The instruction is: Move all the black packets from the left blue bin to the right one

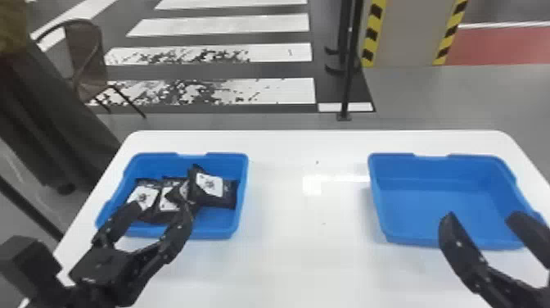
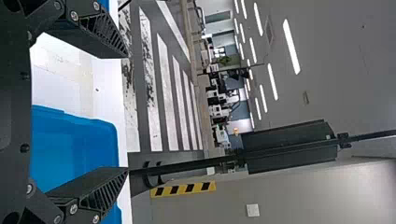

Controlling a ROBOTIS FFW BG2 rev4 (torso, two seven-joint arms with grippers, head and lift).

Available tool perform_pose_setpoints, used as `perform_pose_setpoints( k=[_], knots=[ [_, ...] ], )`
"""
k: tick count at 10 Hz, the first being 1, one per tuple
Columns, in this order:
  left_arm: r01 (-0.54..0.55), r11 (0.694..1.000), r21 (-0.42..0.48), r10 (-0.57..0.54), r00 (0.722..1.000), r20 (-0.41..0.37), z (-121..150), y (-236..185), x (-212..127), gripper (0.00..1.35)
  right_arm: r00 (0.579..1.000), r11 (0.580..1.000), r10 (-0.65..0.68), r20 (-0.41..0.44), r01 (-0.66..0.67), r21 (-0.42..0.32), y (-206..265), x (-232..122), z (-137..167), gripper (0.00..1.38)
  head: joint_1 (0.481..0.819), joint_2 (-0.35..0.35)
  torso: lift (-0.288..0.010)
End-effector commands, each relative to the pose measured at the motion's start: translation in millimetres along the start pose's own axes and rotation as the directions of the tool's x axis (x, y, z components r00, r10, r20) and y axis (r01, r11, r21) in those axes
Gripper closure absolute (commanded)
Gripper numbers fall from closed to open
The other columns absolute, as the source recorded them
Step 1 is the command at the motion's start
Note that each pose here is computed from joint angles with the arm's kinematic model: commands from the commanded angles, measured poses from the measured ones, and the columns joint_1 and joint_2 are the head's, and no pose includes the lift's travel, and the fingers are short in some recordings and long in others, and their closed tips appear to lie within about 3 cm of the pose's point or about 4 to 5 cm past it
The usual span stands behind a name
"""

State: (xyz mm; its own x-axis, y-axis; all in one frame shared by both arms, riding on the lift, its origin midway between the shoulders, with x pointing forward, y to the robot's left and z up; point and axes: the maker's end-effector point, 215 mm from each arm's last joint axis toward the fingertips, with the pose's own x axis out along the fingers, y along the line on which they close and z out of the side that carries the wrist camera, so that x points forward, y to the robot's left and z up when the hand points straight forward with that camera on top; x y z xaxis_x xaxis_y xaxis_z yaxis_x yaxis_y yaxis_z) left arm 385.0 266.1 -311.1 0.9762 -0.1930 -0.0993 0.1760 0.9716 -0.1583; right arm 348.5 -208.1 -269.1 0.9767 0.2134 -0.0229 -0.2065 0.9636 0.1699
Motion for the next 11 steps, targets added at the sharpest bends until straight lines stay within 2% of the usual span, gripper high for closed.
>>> perform_pose_setpoints(
  k=[1,4,8,11],
  knots=[
    [-0.015,1.0,0.008,0.016,0.999,-0.034,-8.3,7.3,-0.3,0.17,1.0,1.0,-0.001,-0.006,0.001,0.005,-0.7,-0.8,-3.3,0.17,0.695,0.09,-0.14],
    [-0.059,0.996,0.065,0.062,0.997,-0.054,-7.4,29.7,12.9,0.17,1.0,1.0,0.0,-0.006,0.0,0.011,-0.1,-0.2,-3.7,0.17,0.695,0.115,-0.14],
    [-0.06,0.998,0.009,0.061,0.996,-0.07,-25.8,43.0,62.8,0.17,1.0,1.0,0.002,-0.007,-0.002,0.02,0.9,0.4,-5.6,0.17,0.695,0.128,-0.14],
    [-0.056,0.998,-0.027,0.051,0.988,-0.148,-54.9,53.6,101.3,0.17,1.0,1.0,0.003,-0.007,-0.003,0.023,1.4,1.0,-6.2,0.17,0.695,0.121,-0.14]
  ],
)
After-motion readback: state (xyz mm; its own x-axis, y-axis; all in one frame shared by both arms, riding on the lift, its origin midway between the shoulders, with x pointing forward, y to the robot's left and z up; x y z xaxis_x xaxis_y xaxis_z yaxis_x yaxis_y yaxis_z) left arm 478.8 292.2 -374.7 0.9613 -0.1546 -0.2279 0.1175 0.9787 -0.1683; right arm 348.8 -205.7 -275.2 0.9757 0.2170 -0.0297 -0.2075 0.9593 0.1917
